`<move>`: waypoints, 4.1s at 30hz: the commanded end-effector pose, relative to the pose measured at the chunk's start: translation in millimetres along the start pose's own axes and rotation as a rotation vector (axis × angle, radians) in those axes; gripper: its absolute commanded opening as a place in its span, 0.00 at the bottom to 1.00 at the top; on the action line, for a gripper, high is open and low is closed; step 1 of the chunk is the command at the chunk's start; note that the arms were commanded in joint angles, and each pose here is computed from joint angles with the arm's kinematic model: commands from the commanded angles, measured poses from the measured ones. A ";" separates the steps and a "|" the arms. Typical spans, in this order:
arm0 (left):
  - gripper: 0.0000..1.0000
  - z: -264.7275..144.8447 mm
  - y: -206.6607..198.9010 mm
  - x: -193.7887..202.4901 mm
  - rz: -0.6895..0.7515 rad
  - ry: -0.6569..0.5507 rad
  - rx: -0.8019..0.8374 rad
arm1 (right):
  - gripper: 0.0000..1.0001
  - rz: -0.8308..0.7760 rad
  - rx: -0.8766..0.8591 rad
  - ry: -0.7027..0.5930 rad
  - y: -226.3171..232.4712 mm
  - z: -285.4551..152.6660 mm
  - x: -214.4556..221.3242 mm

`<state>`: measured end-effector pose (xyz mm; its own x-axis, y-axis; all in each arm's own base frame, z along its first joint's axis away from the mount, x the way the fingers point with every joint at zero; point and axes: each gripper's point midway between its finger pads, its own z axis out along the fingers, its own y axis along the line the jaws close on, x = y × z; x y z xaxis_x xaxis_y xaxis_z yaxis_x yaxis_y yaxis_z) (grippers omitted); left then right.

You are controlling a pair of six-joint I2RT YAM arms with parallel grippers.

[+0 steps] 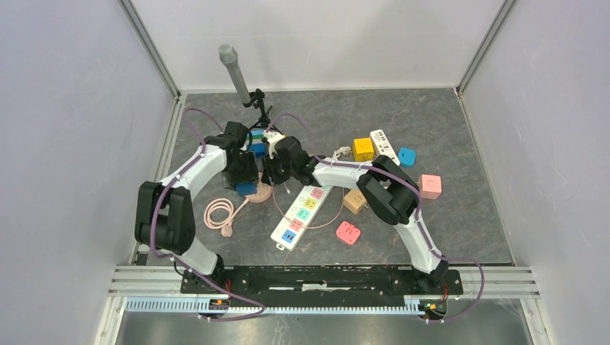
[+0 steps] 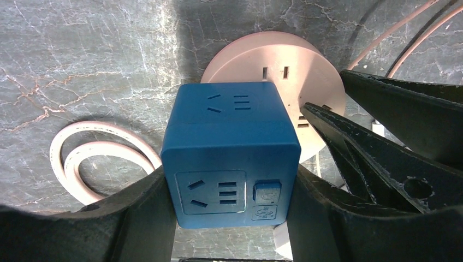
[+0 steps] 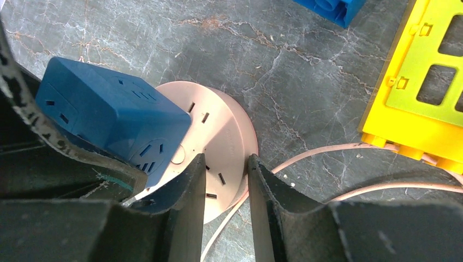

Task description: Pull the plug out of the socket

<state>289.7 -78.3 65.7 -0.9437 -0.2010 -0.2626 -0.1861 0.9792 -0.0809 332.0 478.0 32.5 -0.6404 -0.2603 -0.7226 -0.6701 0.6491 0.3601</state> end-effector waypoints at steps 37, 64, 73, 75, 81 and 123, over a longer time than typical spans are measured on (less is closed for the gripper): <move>0.02 -73.6 -59.5 -51.4 -0.129 -0.157 0.451 | 0.34 -0.069 0.153 0.575 -44.2 -14.7 205.6; 0.02 -90.6 -63.6 -63.6 -0.100 -0.243 0.478 | 0.32 -0.126 0.152 0.603 -47.7 -16.3 217.5; 0.02 -76.0 -21.1 -62.4 -0.106 -0.275 0.251 | 0.33 -0.100 0.145 0.561 -42.2 -15.1 206.2; 0.02 -80.1 -9.3 -63.6 -0.117 -0.294 0.213 | 0.34 -0.087 0.131 0.532 -38.1 -14.9 197.1; 0.02 -83.2 14.8 -61.4 -0.153 -0.314 0.148 | 0.36 -0.051 0.073 0.366 -21.6 -11.8 135.0; 1.00 15.1 49.1 -82.0 -0.351 -0.104 0.204 | 0.59 0.058 0.137 -0.237 -15.5 -235.3 -20.9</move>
<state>363.5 -27.4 53.1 -0.8125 -0.5450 -0.2071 -0.4274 0.7984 -0.4241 263.6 320.0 164.1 -0.5889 -0.0992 -0.8021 -0.6024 0.7155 0.3538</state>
